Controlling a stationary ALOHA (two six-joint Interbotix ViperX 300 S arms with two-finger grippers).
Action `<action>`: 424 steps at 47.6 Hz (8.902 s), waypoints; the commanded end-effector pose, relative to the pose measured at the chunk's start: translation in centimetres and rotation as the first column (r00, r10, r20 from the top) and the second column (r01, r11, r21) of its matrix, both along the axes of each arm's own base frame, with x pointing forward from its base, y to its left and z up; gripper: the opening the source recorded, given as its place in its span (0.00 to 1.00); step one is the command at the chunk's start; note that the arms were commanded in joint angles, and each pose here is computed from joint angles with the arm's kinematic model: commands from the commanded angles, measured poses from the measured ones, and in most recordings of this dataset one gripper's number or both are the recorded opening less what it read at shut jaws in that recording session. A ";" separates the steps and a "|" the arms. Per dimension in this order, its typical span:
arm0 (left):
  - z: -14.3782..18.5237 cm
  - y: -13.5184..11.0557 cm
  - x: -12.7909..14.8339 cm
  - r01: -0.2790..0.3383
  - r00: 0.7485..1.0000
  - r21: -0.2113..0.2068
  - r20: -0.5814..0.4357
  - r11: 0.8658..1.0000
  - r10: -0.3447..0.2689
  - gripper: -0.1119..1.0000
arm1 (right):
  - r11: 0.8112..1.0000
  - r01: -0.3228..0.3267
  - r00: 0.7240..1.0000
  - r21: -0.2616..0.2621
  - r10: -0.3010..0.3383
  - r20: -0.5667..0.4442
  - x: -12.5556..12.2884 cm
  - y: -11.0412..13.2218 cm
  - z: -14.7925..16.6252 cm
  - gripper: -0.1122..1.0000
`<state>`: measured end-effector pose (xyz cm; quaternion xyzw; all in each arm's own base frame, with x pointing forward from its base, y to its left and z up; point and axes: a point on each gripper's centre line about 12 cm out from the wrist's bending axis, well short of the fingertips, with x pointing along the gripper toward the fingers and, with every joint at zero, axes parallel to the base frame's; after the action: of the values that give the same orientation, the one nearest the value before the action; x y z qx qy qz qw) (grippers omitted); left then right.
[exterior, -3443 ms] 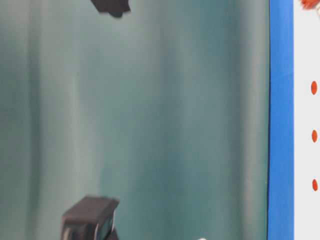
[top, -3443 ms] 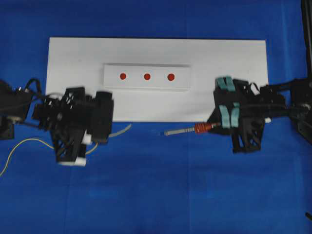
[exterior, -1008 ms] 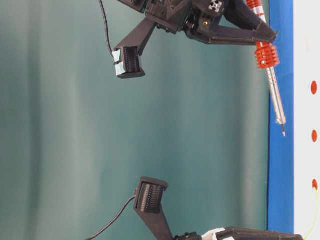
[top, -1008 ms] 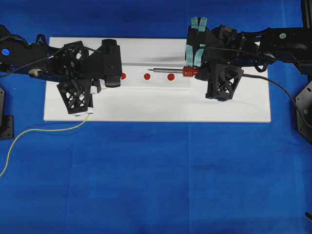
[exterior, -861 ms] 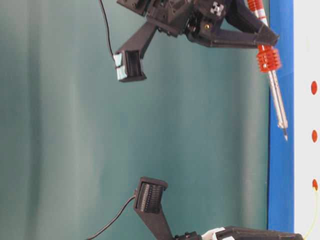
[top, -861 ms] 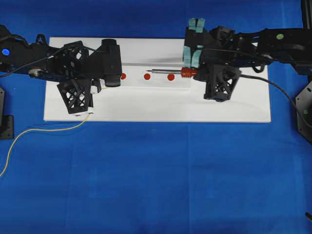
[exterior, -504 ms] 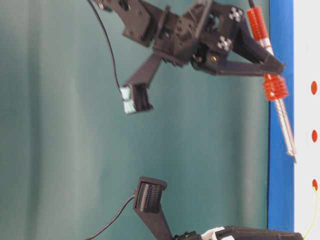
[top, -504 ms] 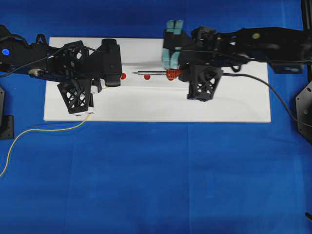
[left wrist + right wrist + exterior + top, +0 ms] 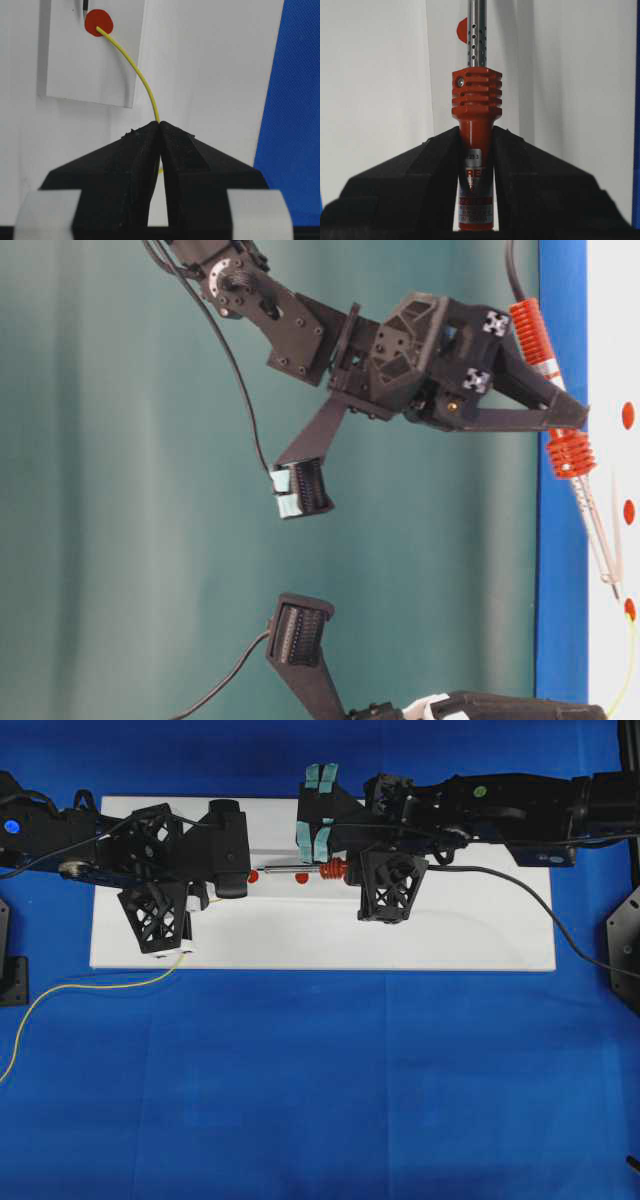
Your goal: Touch the tip of the soldering iron to the tip of the solder at the mark.
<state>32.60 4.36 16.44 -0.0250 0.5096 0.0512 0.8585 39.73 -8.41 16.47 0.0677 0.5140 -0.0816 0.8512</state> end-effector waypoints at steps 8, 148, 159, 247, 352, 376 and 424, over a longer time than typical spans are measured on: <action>0.8 0.1 0.4 0.003 1.000 0.007 0.029 1.000 -0.004 0.12 | 1.000 -0.013 1.000 -0.010 0.013 0.025 0.7 0.2 0.7 0.16; 4.5 -0.5 -1.7 0.005 0.995 0.013 0.097 1.000 -0.006 0.12 | 1.000 -0.013 1.000 -0.013 0.013 0.021 0.7 0.2 0.7 0.16; 4.6 -0.6 -2.4 0.003 0.994 0.011 0.108 1.000 -0.004 0.12 | 1.000 -0.012 1.000 -0.013 0.012 0.024 0.7 0.2 0.8 0.16; 1.8 -0.2 6.7 0.001 0.993 -0.003 0.114 1.000 -0.001 0.12 | 0.999 0.042 0.997 -0.003 -0.042 0.060 -7.4 1.8 3.2 0.16; 0.4 -0.3 6.0 -0.017 0.996 -0.018 0.082 1.000 0.018 0.12 | 0.999 0.041 0.999 0.008 -0.041 -0.019 -5.0 1.2 0.3 0.16; 0.5 -0.3 6.0 -0.018 0.996 -0.019 0.084 1.000 0.020 0.12 | 0.999 0.041 0.999 0.008 -0.041 -0.019 -5.0 1.2 0.3 0.16; 1.0 -0.3 6.0 -0.014 0.996 -0.016 0.083 1.000 0.015 0.12 | 0.999 0.043 0.999 0.009 -0.043 -0.020 -5.1 1.2 0.2 0.16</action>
<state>38.12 4.09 15.87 -0.0414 0.4907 0.0540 0.8687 34.06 -7.05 15.60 0.0841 0.5374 -0.0974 0.8334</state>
